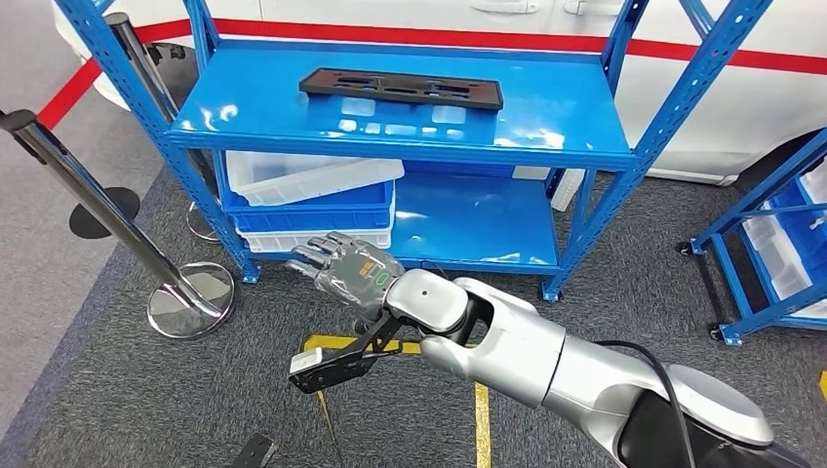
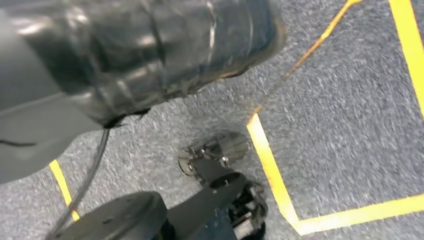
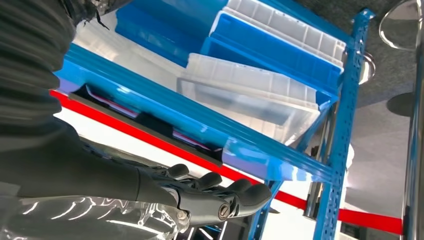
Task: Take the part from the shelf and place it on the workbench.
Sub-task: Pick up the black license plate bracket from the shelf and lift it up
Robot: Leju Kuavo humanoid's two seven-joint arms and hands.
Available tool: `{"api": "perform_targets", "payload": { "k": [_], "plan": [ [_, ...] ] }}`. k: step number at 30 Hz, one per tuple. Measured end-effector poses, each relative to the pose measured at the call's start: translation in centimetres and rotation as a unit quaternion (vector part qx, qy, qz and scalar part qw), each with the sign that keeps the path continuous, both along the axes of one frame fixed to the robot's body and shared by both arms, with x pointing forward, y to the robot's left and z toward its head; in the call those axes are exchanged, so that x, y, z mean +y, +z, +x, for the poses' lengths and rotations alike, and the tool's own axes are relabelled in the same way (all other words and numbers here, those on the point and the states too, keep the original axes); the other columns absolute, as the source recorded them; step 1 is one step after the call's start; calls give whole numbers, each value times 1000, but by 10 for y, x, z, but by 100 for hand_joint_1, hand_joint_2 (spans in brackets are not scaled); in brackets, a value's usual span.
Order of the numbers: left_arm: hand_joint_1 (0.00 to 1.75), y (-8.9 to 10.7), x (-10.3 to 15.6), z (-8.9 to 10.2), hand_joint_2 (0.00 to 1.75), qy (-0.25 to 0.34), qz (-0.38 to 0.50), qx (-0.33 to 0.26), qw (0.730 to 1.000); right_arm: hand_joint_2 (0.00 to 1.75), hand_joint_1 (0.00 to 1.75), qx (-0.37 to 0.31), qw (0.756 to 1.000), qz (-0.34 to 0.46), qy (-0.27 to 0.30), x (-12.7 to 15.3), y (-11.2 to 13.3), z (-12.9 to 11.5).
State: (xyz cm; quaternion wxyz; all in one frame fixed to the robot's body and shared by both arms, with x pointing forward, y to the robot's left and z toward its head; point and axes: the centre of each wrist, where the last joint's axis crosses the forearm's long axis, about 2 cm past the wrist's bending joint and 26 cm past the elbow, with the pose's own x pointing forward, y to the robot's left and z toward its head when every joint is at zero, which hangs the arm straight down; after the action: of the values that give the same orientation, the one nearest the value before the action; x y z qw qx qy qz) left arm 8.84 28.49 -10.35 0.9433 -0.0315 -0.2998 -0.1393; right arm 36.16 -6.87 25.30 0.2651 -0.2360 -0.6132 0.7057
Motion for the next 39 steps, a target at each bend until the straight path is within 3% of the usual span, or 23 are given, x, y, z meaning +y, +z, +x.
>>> {"api": "perform_targets", "payload": {
  "k": [19,31,39],
  "plan": [
    [0,0,-1,-1,0,-10,3,3,1000,175,0,-18,999,0,-26,2,-7,3],
    [0,-1,-1,-3,0,-16,5,8,1000,175,0,-53,995,34,-82,1,-5,11],
    [0,-1,-2,-4,0,-13,2,10,1000,175,0,-35,989,63,-126,-6,-7,17]
  ]
}}
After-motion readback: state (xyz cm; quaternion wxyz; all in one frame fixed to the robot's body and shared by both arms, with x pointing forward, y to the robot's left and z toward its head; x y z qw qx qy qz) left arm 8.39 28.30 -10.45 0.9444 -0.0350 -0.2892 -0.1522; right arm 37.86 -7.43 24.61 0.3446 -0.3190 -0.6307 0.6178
